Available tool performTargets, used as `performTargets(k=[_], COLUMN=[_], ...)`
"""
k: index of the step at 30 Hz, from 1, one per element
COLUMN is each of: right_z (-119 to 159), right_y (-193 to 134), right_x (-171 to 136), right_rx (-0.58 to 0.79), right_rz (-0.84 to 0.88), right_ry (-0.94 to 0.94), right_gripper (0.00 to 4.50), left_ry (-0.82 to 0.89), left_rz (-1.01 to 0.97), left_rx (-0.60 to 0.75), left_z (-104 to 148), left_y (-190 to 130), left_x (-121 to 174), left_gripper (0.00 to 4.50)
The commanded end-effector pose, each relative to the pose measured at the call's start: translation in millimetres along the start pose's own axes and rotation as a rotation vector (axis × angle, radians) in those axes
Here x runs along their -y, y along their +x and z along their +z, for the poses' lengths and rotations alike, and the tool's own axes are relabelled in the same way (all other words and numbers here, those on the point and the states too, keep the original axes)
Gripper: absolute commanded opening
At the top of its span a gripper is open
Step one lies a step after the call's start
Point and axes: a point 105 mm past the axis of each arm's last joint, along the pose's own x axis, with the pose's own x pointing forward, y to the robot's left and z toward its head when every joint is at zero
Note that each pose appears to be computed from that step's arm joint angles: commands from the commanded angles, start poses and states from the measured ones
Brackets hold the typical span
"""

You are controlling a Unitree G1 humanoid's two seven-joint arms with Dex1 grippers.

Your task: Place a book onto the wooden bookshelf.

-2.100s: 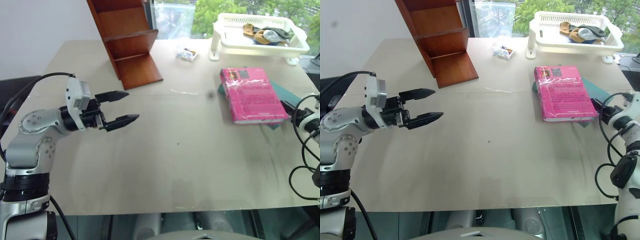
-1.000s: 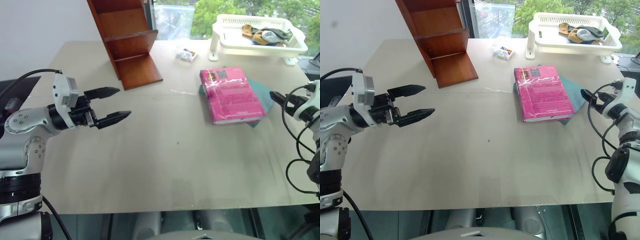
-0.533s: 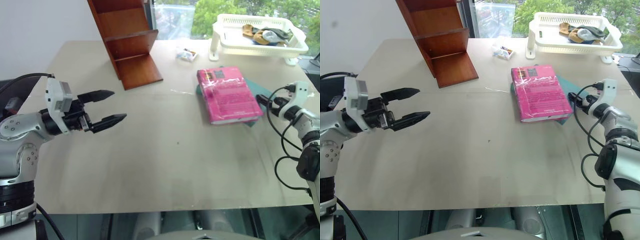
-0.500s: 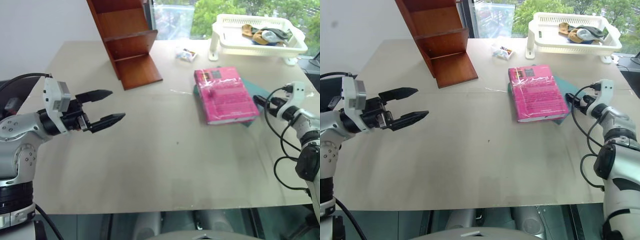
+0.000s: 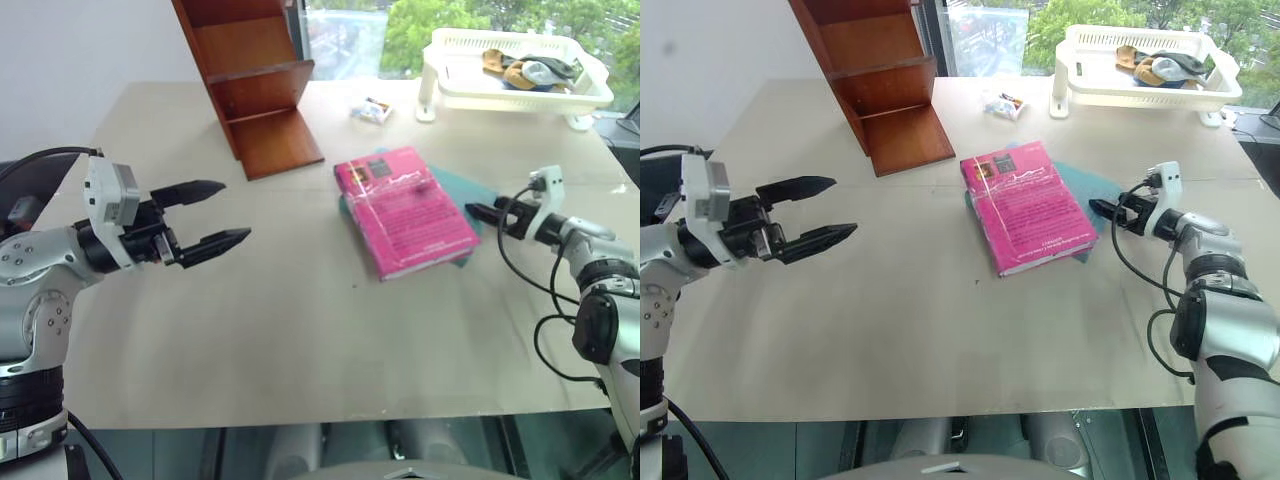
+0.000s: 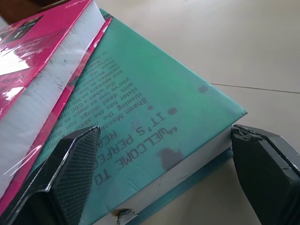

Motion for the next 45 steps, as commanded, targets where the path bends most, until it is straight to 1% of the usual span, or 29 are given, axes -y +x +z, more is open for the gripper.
performTargets(k=[1, 6, 13, 19, 21, 25, 29, 34, 37, 41, 43, 45], right_z=[-14, -20, -33, -46, -44, -29, -16, -15, -13, -5, 0, 6], right_y=[6, 10, 0, -6, -6, -12, -24, -38, -44, -55, -65, -82], right_x=[-12, -20, -20, -27, -30, -27, -26, -32, -31, -16, -14, -17], right_rx=[-0.050, -0.054, -0.028, -0.006, 0.013, 0.076, 0.113, 0.101, 0.123, 0.163, 0.174, 0.176], right_rz=[0.073, 0.122, 0.143, 0.171, 0.170, 0.133, 0.106, 0.076, 0.029, -0.101, -0.114, -0.103], right_ry=[-0.013, -0.007, 0.035, 0.074, 0.072, 0.056, 0.056, 0.039, 0.026, -0.059, -0.112, -0.157], right_gripper=[4.50, 4.50, 4.50, 4.50, 4.50, 4.50, 4.50, 4.50, 4.50, 4.50, 4.50, 4.50], left_ry=[0.050, 0.053, 0.050, 0.045, 0.041, 0.038, 0.036, 0.030, 0.024, 0.021, 0.019, 0.009], left_rz=[0.004, 0.000, -0.001, -0.014, -0.024, -0.041, -0.051, -0.055, -0.058, -0.060, -0.061, -0.069], left_rx=[0.015, 0.007, -0.004, -0.006, -0.005, -0.008, -0.010, -0.013, -0.012, -0.009, -0.007, -0.008], left_z=[12, 13, 11, 7, 6, 5, 5, 3, 3, 3, 3, 2], left_y=[-4, -5, -7, -5, -3, -1, -1, -1, -1, 1, 1, 2], left_x=[-2, -1, 1, 1, 2, 1, 0, 2, 3, 4, 4, 6], left_gripper=[4.43, 4.43, 4.43, 4.43, 4.43, 4.43, 4.43, 4.43, 4.43, 4.43, 4.43, 4.43])
